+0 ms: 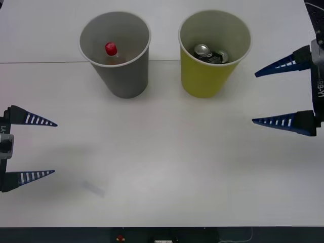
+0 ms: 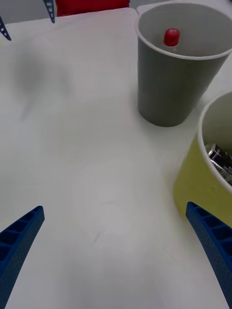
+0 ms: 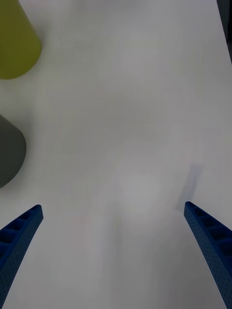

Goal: Put the can into the green bin and the plastic bottle into the gray bin

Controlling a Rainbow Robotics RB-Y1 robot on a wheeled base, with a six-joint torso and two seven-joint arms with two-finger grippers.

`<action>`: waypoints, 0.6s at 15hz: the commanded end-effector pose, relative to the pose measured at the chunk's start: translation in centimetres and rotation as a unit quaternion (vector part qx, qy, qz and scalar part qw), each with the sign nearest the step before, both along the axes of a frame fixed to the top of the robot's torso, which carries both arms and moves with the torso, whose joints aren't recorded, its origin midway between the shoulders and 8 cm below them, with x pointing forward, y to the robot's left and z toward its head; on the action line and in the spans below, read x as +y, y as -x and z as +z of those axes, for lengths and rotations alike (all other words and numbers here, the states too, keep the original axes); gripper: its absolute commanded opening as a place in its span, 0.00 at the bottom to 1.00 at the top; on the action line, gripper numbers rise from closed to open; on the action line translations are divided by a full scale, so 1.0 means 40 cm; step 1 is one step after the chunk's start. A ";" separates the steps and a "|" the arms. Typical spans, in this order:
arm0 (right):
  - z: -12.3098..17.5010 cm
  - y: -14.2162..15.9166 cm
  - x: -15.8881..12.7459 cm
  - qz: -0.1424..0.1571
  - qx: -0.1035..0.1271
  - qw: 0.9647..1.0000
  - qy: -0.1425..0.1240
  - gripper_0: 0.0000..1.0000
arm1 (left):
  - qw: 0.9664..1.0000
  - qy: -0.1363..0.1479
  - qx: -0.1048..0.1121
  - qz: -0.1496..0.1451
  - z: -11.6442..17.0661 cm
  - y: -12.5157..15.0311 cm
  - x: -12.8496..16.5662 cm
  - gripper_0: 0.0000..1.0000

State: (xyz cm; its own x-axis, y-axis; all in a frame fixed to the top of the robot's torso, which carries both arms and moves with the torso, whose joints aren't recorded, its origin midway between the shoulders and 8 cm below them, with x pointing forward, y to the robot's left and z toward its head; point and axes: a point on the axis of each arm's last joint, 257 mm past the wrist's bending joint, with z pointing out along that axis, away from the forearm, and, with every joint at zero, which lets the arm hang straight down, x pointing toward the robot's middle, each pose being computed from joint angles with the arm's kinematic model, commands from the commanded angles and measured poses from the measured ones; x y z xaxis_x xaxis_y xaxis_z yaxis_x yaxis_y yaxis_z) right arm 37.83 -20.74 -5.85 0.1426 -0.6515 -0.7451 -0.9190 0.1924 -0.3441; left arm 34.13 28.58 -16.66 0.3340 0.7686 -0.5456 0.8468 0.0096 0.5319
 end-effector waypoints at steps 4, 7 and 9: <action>-0.100 0.085 -0.054 -0.001 -0.005 0.999 0.051 1.00 | 1.000 0.000 0.000 0.000 0.000 0.000 0.000 1.00; -0.132 0.100 -0.066 -0.010 -0.011 0.998 0.064 1.00 | 1.000 0.000 0.000 0.000 0.000 0.000 0.000 1.00; -0.147 0.102 -0.071 -0.011 -0.010 0.998 0.068 1.00 | 1.000 0.000 0.000 0.000 0.000 0.000 0.000 1.00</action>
State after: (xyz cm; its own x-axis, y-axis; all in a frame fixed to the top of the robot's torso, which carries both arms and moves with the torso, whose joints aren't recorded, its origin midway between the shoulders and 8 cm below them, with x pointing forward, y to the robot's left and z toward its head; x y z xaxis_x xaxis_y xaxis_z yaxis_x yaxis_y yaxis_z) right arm 33.77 -23.49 -11.54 0.1415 -0.7469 -0.6497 -0.9080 0.1635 -0.3858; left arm 34.13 28.58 -16.66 0.3340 0.7686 -0.5456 0.8468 0.0096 0.5319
